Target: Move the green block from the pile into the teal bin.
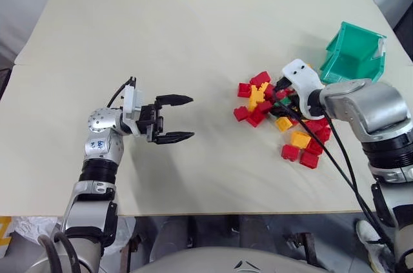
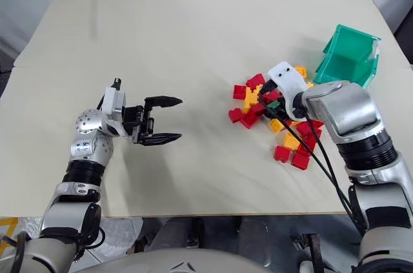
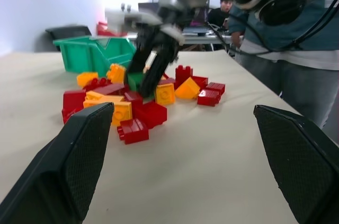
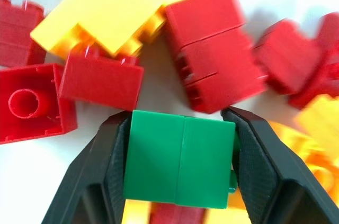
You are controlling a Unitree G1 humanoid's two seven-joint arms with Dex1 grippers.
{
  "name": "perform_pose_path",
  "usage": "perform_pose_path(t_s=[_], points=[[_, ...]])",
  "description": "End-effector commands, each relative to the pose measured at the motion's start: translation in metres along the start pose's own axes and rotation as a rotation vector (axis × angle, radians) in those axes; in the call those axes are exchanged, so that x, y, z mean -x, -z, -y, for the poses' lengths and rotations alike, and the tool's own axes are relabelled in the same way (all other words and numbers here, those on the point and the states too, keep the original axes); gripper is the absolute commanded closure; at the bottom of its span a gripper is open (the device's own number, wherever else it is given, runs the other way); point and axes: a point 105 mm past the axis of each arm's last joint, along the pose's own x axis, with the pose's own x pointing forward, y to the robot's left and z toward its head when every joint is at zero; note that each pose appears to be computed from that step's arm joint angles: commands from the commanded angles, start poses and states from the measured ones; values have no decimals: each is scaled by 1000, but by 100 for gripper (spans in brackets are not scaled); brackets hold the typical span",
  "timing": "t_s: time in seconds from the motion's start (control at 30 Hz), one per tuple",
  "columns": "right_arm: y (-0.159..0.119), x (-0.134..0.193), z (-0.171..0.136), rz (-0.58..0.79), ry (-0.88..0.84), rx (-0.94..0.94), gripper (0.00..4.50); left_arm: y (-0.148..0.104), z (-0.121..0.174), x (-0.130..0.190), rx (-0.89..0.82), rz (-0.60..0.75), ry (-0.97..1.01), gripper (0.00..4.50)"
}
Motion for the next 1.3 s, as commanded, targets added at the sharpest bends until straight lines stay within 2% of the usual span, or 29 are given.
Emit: perform_pose_path(t_s=[0.03,0.2,0.33,0.5,0.6,0.7,0.73,0.87,0.9,1.1,1.2,1.3], points=[[-25,36,18,164,63,45,221,-12,-13,-16,-39,-34,-44,0],[-31,67,48,278,183,76,221,-18,-18,-42,-62,-48,-70,0],[-30,100,108,398,480,102,221,-24,-31,-81,-100,-47,-145,0],[-19,101,152,422,723,6,221,-25,-37,-103,-94,-48,-202,0],[-14,93,170,430,791,-16,221,-27,-37,-112,-89,-38,-198,0],[-14,72,178,459,747,-21,221,-31,-39,-120,-100,-27,-197,0],[-12,66,179,463,724,-23,147,-32,-40,-122,-107,-26,-198,0],[-7,58,190,463,732,-52,20,-35,-46,-124,-122,-25,-212,0],[-6,58,193,458,739,-51,4,-35,-47,-124,-124,-26,-214,0],[-22,66,188,530,690,-51,4,-34,-52,-110,-89,-41,-248,0],[-28,68,159,604,510,27,4,-36,-49,-89,-70,-31,-242,0],[-15,70,128,642,335,131,4,-39,-46,-60,-110,-45,-246,0]])
